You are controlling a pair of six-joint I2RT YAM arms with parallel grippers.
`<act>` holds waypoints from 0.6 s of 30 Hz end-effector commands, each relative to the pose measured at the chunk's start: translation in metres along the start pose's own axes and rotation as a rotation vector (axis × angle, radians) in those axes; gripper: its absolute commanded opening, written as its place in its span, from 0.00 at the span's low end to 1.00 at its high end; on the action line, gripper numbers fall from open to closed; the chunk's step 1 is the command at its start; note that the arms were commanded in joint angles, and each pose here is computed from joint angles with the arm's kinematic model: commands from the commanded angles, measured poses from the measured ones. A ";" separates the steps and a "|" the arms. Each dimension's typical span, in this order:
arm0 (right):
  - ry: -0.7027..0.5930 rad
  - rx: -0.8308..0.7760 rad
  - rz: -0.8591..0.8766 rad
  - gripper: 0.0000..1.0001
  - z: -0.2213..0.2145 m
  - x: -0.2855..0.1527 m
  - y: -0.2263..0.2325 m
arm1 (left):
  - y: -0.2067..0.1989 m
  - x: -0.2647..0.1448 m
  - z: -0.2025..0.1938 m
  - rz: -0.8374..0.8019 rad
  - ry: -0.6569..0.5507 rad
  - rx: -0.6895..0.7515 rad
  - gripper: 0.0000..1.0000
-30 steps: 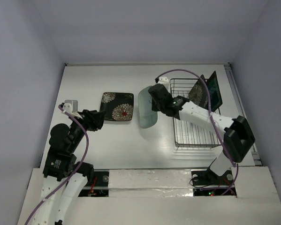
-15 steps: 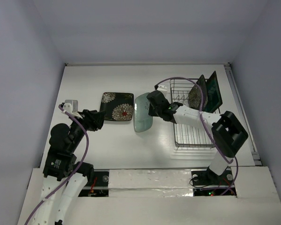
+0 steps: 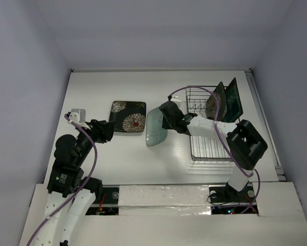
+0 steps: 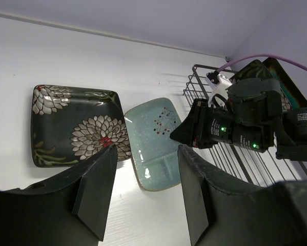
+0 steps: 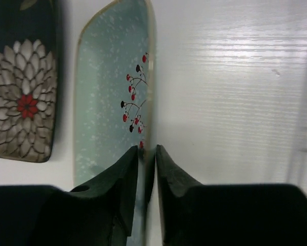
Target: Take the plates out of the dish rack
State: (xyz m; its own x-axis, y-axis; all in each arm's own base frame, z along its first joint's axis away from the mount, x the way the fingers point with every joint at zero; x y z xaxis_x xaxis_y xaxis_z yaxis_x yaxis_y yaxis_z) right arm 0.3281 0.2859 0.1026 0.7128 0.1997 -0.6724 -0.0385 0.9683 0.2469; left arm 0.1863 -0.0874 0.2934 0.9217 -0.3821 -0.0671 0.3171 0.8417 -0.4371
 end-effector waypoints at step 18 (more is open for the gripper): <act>-0.008 -0.145 -0.180 0.51 0.009 0.006 -0.048 | -0.002 0.006 0.005 -0.015 -0.017 -0.003 0.47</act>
State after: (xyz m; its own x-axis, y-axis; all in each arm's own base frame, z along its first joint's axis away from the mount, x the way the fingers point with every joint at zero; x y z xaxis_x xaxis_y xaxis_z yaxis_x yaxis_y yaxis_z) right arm 0.3319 0.2426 0.0619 0.6739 0.0308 -0.7382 -0.0223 0.9995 0.0213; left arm 0.1880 -0.0879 0.2916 0.9209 -0.3822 -0.0769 0.3132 0.8426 -0.4380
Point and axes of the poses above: each gripper's point midway between its finger pads, its own x axis out along the fingers, its own y axis along the line the jaws close on, z = x × y, the point moved 3 cm from there along -x, back along the fingers
